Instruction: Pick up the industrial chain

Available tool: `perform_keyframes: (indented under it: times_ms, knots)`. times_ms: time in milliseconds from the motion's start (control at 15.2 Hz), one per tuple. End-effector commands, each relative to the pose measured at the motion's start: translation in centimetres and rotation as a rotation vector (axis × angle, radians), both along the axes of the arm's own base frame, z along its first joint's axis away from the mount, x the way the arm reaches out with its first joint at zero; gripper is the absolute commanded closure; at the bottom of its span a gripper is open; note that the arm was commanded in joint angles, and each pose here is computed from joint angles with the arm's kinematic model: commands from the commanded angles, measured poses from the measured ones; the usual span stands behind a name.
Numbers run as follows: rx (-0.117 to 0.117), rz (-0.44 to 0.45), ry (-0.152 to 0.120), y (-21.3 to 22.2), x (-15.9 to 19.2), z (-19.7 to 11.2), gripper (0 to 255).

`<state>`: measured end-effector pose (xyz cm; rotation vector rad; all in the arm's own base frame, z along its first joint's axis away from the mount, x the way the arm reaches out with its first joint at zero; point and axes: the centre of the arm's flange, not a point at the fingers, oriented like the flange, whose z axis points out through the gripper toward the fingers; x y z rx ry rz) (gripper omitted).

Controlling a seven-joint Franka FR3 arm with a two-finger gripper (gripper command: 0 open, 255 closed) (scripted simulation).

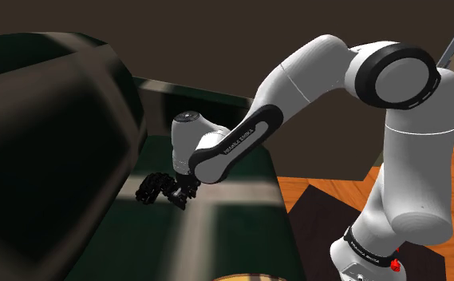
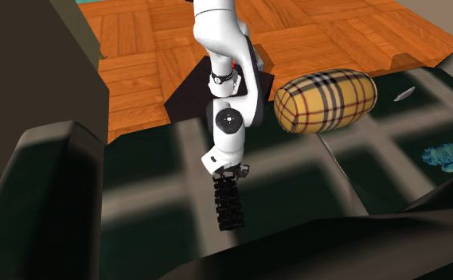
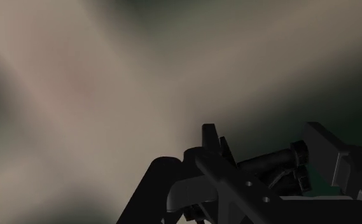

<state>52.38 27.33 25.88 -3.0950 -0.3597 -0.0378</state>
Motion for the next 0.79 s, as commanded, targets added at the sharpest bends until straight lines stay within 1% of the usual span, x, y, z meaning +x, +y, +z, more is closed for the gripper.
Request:
perform_keyframes:
  times_ms: [0, 594, 726]
  knots:
    - [0.000, 0.000, 0.000, 0.0, 0.0, 1.1, 255]
    - [0.000, 0.000, 0.000, 0.0, 0.0, 5.8, 255]
    - [0.000, 0.000, 0.000, 0.0, 0.0, 5.9, 255]
